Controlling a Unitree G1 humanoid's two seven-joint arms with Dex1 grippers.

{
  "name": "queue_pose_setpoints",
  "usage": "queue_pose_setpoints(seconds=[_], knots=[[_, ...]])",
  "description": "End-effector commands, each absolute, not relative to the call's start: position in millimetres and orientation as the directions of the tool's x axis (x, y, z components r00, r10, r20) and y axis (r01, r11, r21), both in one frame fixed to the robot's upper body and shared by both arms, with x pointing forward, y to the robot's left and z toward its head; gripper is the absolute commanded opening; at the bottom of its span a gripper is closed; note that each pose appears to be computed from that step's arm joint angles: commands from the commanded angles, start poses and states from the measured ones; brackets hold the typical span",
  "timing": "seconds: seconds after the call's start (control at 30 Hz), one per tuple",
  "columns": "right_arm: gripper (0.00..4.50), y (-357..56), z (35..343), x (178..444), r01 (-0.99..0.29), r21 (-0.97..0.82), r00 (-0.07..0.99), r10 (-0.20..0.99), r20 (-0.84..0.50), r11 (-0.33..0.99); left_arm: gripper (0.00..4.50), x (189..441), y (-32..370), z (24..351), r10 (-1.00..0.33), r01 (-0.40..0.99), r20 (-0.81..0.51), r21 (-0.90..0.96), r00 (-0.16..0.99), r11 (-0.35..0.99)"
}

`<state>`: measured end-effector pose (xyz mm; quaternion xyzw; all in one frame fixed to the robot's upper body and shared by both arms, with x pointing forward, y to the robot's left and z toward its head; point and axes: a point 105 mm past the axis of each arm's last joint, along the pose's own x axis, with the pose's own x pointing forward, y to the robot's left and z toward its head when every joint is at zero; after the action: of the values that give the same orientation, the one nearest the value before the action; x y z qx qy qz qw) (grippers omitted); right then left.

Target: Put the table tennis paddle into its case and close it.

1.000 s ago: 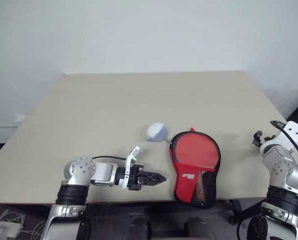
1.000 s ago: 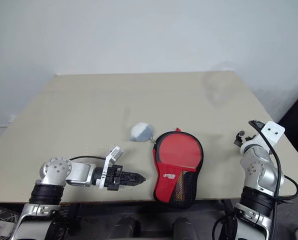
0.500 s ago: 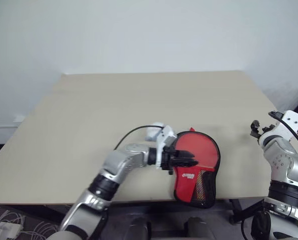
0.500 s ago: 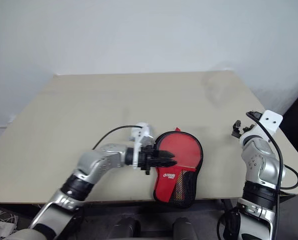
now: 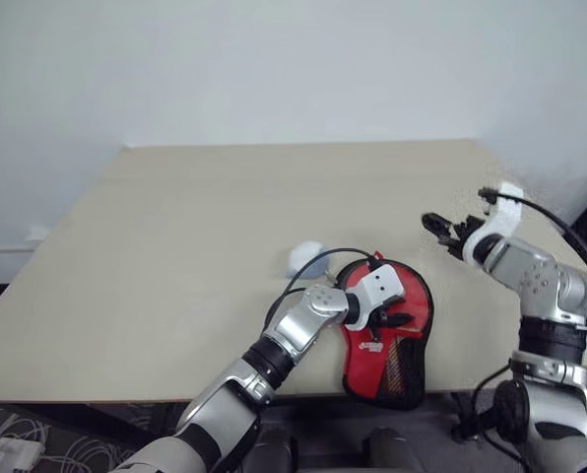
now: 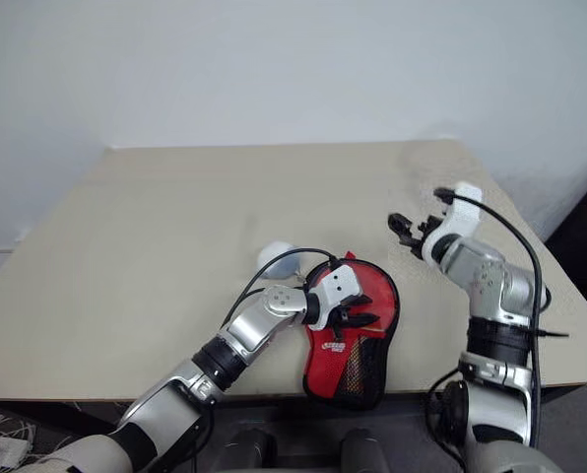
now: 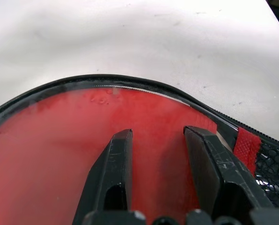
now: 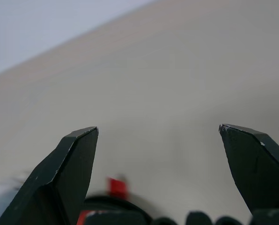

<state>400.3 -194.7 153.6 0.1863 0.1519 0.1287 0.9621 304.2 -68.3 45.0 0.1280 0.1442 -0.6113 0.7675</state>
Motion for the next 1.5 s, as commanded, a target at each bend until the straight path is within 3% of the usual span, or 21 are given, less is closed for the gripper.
queue_pose_setpoints(seconds=[0.03, 0.1, 0.2, 0.37, 0.57, 0.7, 0.93, 1.5], knots=[[4.50, -172.7, 178.3, 413.7, -0.293, 0.398, 0.905, 0.387, -0.178, 0.869, 1.75, 289.2, -51.6, 13.2, -0.866, 0.972, -0.481, -0.107, 0.136, 0.212], [4.50, -157.4, 180.0, 416.3, -0.349, 0.406, 0.877, 0.447, -0.178, 0.845, 1.75, 282.5, -51.2, 11.7, -0.873, 0.970, -0.476, -0.144, 0.107, 0.198], [4.50, -128.1, 168.9, 414.3, -0.440, 0.415, 0.796, 0.560, -0.231, 0.797, 2.35, 276.1, -51.0, 10.4, -0.881, 0.955, -0.464, -0.211, 0.092, 0.211], [4.50, -95.4, 138.9, 410.2, -0.503, 0.442, 0.672, 0.657, -0.341, 0.743, 3.98, 272.5, -48.4, 6.0, -0.867, 0.959, -0.490, -0.192, 0.089, 0.207], [4.50, -89.1, 134.0, 410.8, -0.526, 0.451, 0.635, 0.686, -0.356, 0.721, 3.98, 274.0, -48.2, 5.2, -0.864, 0.965, -0.493, -0.161, 0.105, 0.208], [4.50, -38.4, 132.1, 411.9, -0.597, 0.496, 0.530, 0.774, -0.345, 0.630, 3.98, 274.9, -41.7, -1.2, -0.842, 0.957, -0.524, -0.156, 0.129, 0.244], [4.50, -8.1, 126.9, 407.0, -0.634, 0.518, 0.456, 0.818, -0.351, 0.575, 3.98, 289.9, -38.4, 4.9, -0.832, 0.952, -0.509, -0.072, 0.222, 0.298], [4.50, 15.4, 90.3, 390.7, -0.676, 0.446, 0.380, 0.796, -0.471, 0.586, 3.98, 301.7, -32.0, -3.7, -0.784, 0.935, -0.540, 0.018, 0.307, 0.354]])
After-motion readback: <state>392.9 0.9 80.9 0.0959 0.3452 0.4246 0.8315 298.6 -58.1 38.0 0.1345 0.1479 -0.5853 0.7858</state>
